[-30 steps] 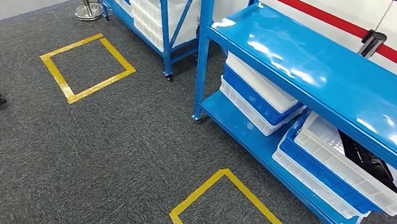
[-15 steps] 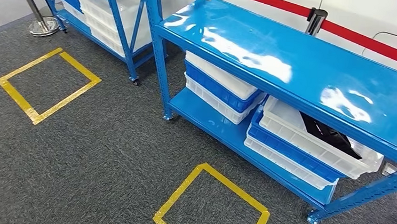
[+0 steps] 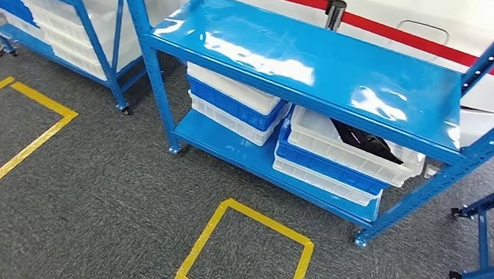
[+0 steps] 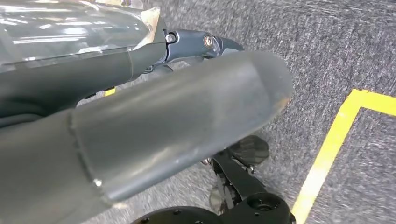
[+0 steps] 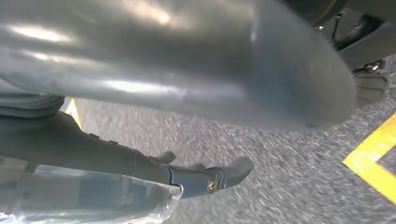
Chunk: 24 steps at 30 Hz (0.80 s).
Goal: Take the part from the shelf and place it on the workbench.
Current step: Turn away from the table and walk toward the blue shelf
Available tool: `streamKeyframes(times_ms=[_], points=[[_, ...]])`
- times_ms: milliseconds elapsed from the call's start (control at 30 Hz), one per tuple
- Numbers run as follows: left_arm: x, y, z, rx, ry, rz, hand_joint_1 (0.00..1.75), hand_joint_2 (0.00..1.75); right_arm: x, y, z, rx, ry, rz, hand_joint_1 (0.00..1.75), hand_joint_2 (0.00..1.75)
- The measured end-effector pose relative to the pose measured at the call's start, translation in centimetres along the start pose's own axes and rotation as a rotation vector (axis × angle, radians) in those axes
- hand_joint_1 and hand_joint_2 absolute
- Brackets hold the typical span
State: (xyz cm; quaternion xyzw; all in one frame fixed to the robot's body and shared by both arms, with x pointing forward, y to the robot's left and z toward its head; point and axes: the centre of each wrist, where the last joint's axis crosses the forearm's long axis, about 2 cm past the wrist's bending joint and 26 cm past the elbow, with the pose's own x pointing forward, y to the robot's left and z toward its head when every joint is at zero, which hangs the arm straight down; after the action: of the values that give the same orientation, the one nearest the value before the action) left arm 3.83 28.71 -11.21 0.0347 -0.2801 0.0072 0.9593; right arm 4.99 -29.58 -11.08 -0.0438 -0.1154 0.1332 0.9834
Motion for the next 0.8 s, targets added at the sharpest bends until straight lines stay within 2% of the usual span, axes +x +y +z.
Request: streamKeyframes(times_ms=[367,567,800], points=[[0.67,-0.31,-0.30,-0.001,-0.013,-0.001,0.00,0.00,-0.16,-0.18,0.00,-0.003,0.001,0.000,0.00,0.00],[0.14,-0.30,-0.04,0.000,-0.002,-0.004,0.00,0.00,-0.13,-0.06,0.01,-0.002,-0.003,-0.001,0.00,0.00],[0.53,-0.27,-0.23,0.019,-0.010,-0.010,0.00,0.00,-0.41,0.09,0.06,-0.028,-0.011,0.013,0.00,0.00]])
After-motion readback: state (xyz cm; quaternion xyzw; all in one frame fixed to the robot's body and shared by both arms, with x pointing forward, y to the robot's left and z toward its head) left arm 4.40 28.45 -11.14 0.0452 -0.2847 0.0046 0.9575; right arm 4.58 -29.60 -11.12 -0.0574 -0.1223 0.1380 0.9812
